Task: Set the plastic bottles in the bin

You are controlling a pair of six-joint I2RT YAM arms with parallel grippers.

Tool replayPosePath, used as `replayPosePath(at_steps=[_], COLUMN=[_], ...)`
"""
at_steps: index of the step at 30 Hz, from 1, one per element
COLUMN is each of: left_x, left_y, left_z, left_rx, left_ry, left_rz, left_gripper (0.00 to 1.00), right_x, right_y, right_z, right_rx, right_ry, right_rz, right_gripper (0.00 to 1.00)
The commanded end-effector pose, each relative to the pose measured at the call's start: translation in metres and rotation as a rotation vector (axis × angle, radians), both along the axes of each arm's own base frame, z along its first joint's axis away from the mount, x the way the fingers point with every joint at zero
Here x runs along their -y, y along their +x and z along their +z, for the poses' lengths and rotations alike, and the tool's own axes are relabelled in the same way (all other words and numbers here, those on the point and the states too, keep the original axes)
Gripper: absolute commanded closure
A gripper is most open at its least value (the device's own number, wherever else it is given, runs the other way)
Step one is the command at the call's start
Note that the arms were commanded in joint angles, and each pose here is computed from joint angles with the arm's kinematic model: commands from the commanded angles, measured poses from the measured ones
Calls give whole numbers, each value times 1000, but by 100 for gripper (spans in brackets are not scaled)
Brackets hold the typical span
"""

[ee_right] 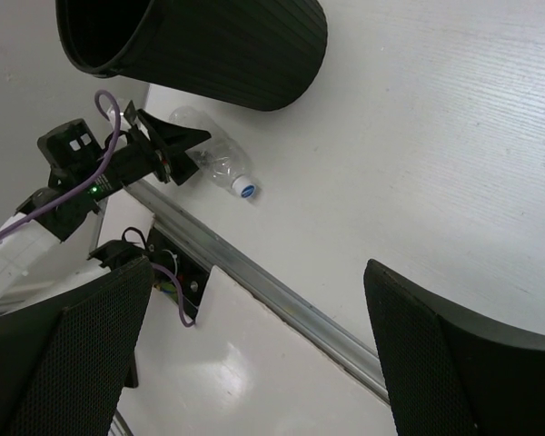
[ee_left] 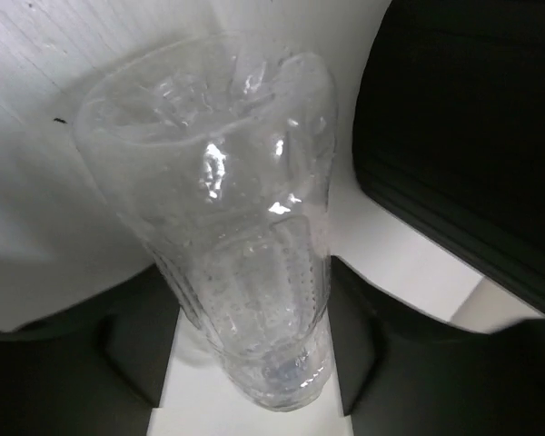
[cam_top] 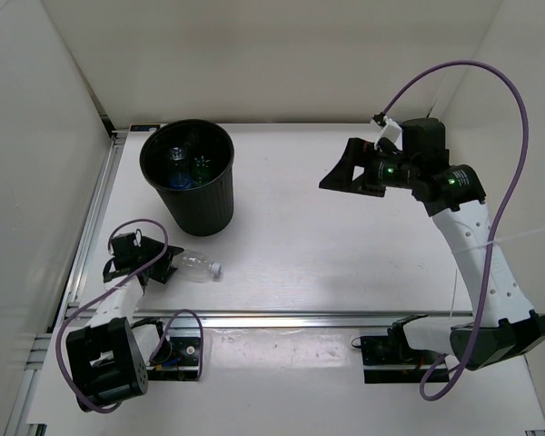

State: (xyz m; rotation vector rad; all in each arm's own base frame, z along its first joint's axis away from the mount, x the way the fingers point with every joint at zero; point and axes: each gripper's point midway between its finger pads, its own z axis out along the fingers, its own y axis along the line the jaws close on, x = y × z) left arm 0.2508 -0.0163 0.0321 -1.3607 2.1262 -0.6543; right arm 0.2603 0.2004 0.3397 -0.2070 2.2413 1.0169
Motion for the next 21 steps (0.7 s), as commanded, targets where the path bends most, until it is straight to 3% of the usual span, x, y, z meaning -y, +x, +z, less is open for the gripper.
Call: replayPosePath(at_steps=[1,2,3,7,10,12,13,15,16,21], left_x=[3,7,10,30,32,21,10,-2,-6,-17], left_y=[-3,-5,-6,-12,-12,-30,-19,-27,-23,-14], left_z=[-7,-5,-4,12,52,68,127,162,208,303], left_rx=[11,22,32,76,119,34,154,175,252,356], left_ry=[0,-16,-23,-121,-126,-63,24,121,166,305], left_rz=[-10,-25,-33,-87,-95,-42,-29,-9,-9,-46], left_gripper=[38,45,57,78,78,87,89,89,89,89], right_x=[-1,-1,-1,1,2,5,5,9,10,9], right_y=[-7,-7,-7,-5,-4,-2,-2,-3,-1,1], right_z=[-2,-2,-2,-6,-6,-10,-10,-15,-16,-24], right_rx=[-21,-21,-21,-30,-28,-38,-38,-48,-47,-58], right_ry=[5,5,5,3,-3,-6,-6,-9,-14,-5], right_rz=[36,36,36,26,18,7,7,-4,-11,-6], right_gripper=[0,0,0,0,0,0,0,0,0,0])
